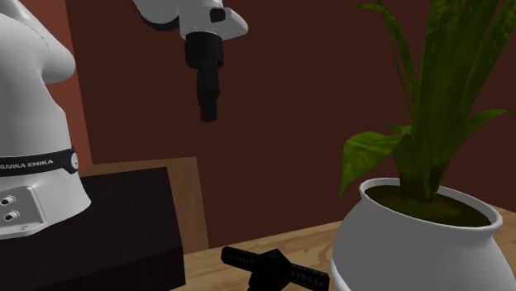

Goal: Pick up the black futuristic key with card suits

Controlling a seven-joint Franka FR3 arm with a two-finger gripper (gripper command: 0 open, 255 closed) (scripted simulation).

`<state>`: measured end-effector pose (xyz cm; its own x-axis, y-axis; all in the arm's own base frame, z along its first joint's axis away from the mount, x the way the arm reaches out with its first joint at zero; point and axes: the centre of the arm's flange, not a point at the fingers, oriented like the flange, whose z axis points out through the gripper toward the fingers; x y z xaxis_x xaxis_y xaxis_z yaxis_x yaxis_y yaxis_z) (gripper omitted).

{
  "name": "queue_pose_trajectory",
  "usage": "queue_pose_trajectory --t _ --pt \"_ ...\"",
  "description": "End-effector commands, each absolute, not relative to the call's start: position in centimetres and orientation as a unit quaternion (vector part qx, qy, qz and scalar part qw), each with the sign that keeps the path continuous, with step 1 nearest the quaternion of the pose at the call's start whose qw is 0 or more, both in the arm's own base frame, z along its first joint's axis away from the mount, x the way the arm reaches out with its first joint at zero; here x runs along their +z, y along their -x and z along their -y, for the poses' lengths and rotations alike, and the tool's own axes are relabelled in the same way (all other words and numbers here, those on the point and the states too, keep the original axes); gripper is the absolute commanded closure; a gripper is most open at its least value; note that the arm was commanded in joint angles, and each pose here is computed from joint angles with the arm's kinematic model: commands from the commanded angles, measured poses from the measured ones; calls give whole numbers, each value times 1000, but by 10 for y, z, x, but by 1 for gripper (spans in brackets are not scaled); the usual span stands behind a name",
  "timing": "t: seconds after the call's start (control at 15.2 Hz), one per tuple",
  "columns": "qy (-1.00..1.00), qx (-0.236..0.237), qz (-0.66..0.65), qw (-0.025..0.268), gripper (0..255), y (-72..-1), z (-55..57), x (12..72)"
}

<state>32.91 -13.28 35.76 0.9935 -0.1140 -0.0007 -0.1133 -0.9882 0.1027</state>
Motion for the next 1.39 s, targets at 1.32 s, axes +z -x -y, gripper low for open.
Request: queue_pose_trajectory --t 1.32 --pt "-995 58 50 69 0 -378 299 152"
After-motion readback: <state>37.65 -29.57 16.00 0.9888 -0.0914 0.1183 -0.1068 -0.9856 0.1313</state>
